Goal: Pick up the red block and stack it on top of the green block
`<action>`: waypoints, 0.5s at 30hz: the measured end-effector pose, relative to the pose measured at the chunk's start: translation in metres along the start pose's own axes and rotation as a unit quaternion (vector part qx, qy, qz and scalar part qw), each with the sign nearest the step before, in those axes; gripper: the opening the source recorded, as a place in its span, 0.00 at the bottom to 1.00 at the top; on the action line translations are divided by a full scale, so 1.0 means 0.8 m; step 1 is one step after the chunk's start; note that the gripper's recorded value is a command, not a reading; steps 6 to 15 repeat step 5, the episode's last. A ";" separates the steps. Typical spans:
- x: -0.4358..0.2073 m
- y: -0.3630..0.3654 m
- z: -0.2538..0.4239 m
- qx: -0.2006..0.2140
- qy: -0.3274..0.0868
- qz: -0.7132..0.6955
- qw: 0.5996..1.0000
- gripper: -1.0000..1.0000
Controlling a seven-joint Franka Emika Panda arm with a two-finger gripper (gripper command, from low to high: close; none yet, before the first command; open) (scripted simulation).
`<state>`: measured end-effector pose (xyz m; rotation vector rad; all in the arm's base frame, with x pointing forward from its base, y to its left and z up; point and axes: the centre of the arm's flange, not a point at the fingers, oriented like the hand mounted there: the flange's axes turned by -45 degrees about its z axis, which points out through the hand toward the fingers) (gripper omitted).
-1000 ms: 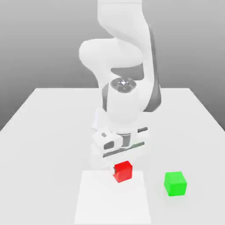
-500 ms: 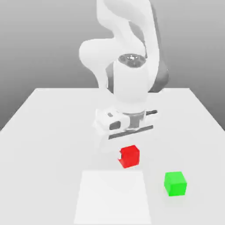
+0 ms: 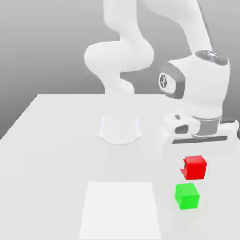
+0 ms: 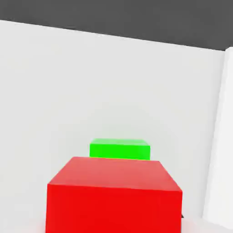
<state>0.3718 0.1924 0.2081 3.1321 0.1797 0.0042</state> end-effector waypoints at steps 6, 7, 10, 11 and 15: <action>-0.001 0.000 0.026 0.001 -0.001 0.001 1.000 1.00; -0.001 0.000 0.026 0.001 -0.001 0.001 1.000 1.00; -0.001 0.000 0.026 0.001 -0.001 0.001 1.000 1.00; -0.001 0.000 0.026 0.001 -0.001 0.001 1.000 1.00; -0.001 0.000 0.026 0.001 -0.001 0.001 1.000 1.00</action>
